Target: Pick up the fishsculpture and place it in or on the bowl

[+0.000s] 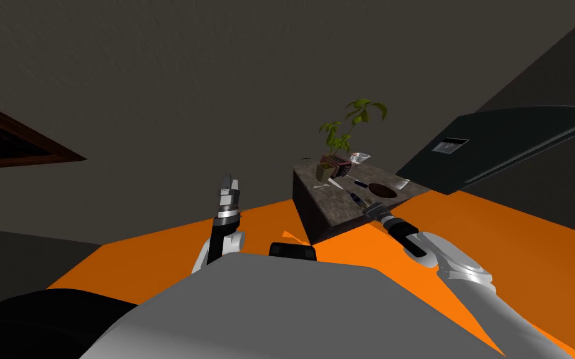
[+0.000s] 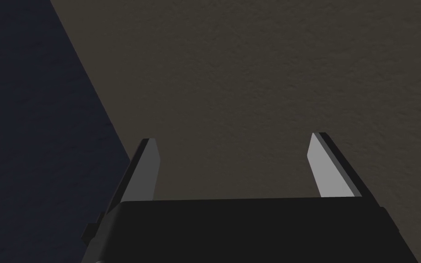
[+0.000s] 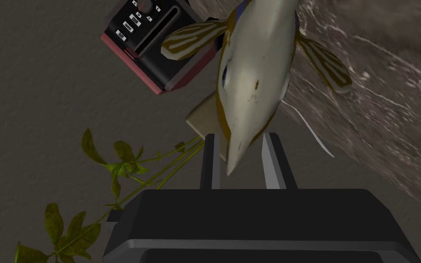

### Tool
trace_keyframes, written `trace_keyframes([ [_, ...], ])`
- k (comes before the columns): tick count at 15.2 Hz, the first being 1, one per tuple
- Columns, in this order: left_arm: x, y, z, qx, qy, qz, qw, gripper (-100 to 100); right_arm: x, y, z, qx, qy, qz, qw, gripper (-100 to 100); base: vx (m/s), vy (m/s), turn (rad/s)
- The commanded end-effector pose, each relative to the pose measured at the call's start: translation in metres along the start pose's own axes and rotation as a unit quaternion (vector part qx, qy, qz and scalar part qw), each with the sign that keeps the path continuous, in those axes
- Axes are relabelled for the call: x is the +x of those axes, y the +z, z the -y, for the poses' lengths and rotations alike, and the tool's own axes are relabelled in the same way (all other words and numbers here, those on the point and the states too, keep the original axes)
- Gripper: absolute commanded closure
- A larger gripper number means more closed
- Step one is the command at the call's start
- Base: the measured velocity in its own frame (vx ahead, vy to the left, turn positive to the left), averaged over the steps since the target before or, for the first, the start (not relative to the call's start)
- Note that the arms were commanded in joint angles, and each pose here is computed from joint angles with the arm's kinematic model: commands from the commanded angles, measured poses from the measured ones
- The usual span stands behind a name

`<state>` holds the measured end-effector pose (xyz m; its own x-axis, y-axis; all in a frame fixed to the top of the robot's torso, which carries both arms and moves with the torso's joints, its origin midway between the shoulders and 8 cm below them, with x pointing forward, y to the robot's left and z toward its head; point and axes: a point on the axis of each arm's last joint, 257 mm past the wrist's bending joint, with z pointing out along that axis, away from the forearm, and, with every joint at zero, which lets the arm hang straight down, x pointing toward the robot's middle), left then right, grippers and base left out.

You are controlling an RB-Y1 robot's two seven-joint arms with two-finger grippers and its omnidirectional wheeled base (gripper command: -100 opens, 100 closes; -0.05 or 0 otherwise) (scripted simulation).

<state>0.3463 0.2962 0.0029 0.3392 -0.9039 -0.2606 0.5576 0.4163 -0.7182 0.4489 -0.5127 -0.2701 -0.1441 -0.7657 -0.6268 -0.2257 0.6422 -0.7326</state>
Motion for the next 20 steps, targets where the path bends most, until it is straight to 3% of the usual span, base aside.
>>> trace_keyframes([
  [1,0.0,0.0,0.0,0.0,0.0,0.0,1.0,0,-0.001,0.003,0.012,0.007,-0.008,-0.001,0.9999,100,-0.12,-0.232,0.129],
  [20,0.0,0.0,0.0,0.0,0.0,0.0,1.0,0,-0.015,0.017,0.104,0.08,0.008,0.001,0.9968,100,-0.024,-0.251,0.145],
])
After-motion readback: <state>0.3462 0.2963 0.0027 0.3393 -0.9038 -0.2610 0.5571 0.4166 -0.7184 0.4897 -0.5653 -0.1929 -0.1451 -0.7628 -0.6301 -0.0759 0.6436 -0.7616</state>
